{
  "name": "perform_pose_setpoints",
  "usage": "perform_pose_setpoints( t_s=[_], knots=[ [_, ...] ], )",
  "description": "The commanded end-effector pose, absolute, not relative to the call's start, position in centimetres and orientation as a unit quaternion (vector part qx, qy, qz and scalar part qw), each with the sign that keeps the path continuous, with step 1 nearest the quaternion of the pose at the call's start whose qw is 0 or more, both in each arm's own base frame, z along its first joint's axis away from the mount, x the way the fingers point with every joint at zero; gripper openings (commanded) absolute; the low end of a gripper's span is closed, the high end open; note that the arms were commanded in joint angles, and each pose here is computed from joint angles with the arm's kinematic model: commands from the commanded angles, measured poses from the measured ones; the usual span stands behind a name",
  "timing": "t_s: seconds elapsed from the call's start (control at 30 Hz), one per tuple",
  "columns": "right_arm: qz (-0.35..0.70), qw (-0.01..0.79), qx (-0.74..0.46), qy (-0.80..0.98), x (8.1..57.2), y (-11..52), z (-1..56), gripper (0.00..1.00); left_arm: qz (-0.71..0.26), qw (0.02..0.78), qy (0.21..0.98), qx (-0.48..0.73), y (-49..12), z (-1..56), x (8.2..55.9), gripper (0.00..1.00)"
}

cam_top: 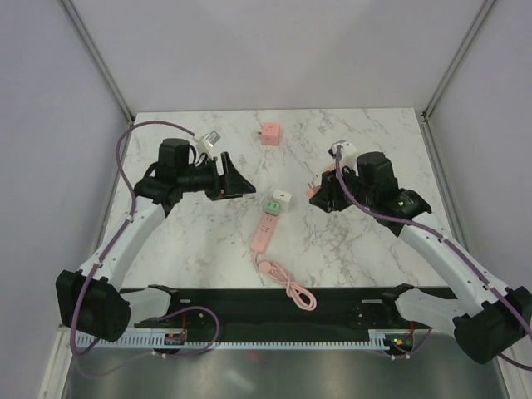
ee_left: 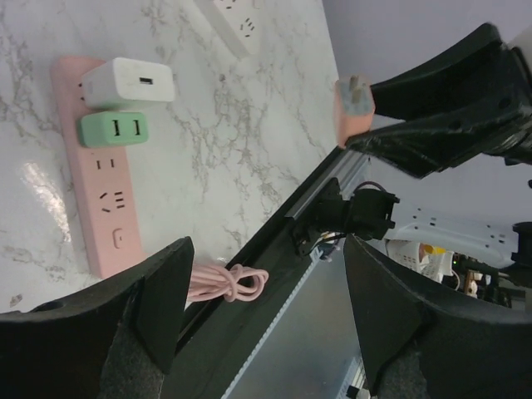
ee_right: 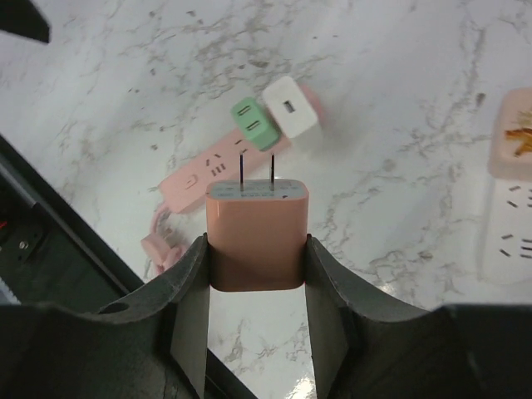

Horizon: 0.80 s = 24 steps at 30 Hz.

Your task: Insert the plug

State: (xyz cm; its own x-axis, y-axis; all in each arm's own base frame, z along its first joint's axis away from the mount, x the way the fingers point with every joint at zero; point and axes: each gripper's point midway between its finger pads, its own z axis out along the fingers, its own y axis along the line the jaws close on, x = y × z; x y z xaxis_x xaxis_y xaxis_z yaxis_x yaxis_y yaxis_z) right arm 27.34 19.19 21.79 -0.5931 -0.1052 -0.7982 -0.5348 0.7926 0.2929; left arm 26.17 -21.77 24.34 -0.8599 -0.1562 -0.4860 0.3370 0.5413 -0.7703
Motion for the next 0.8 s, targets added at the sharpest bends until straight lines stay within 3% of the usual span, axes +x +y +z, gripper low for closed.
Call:
perform_pose_setpoints(
  t_s=[0.0, 0.23, 0.57, 0.77],
  knots=[
    [0.296, 0.445, -0.273, 0.800, 25.5, 22.6, 24.8, 0.00, -0.521, 0.242, 0.815, 0.072, -23.7, 27.6, 25.8, 0.79],
    [0.296, 0.487, -0.320, 0.757, 22.8, 26.8, 25.7, 0.00, -0.524, 0.205, 0.823, 0.081, -26.6, 26.9, 24.2, 0.79],
    [0.299, 0.479, -0.334, 0.754, 21.9, 29.1, 25.3, 0.00, -0.528, 0.167, 0.828, 0.089, -28.7, 24.4, 22.6, 0.80],
    [0.300, 0.480, -0.335, 0.753, 21.9, 29.8, 25.4, 0.00, -0.542, 0.132, 0.826, 0.083, -29.8, 23.0, 21.7, 0.75]
  ],
)
